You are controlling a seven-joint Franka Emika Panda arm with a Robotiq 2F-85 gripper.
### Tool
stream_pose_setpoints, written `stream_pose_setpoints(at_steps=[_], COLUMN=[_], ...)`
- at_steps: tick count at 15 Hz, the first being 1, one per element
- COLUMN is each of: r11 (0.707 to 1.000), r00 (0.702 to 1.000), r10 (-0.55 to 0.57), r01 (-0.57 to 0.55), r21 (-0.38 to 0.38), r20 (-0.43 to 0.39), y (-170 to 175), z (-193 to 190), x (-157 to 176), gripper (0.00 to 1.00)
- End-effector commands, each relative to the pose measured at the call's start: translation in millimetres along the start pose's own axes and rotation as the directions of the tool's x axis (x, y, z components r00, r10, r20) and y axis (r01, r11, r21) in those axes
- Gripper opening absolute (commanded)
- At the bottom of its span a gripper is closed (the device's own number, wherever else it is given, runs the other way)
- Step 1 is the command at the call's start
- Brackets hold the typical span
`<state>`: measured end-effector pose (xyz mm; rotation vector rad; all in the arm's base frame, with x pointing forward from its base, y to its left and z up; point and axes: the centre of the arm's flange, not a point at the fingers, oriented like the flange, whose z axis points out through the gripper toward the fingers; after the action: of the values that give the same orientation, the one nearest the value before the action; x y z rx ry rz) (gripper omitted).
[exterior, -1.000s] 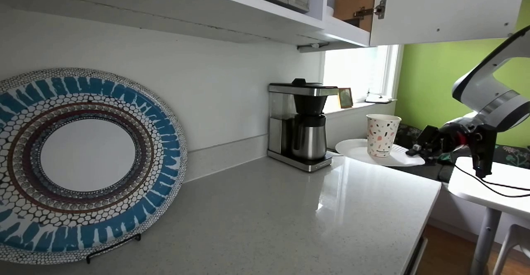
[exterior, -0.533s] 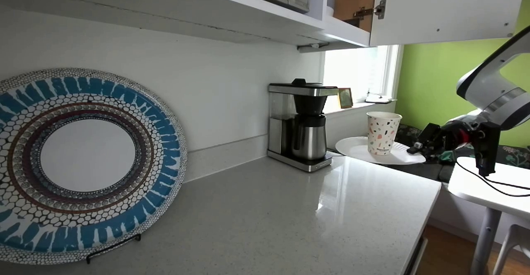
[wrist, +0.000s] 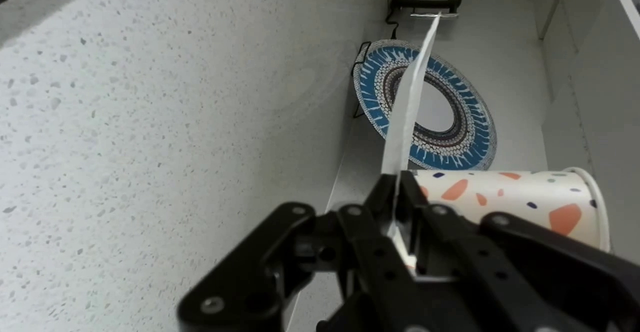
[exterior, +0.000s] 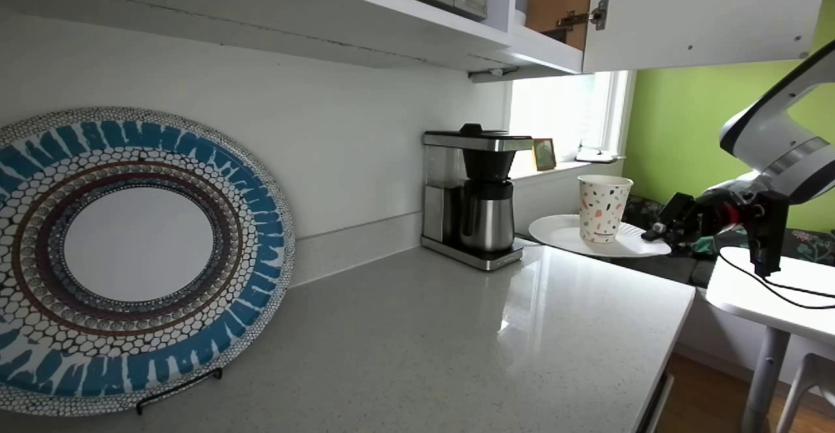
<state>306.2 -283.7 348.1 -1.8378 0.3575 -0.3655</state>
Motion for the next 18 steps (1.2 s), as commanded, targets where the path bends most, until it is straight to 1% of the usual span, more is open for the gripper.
stream_pose_setpoints(at_steps=[1, 4, 6, 11, 18], r11=[0.999, 0.999, 0.998, 0.993, 0.995], r00=[0.999, 0.999, 0.996, 0.99, 0.984], r10=[0.025, 0.027, 0.054, 0.103, 0.088], r01=[-0.024, -0.025, -0.051, -0.097, -0.08], r21=[0.032, 0.048, 0.046, 0.065, 0.055], r20=[-0.02, -0.04, -0.07, -0.099, -0.157], y=[-14, -25, -33, -47, -74], z=[-12, -21, -26, -32, -34], x=[-10, -16, -19, -20, -29], gripper=[0.02, 0.02, 0.02, 0.02, 0.02])
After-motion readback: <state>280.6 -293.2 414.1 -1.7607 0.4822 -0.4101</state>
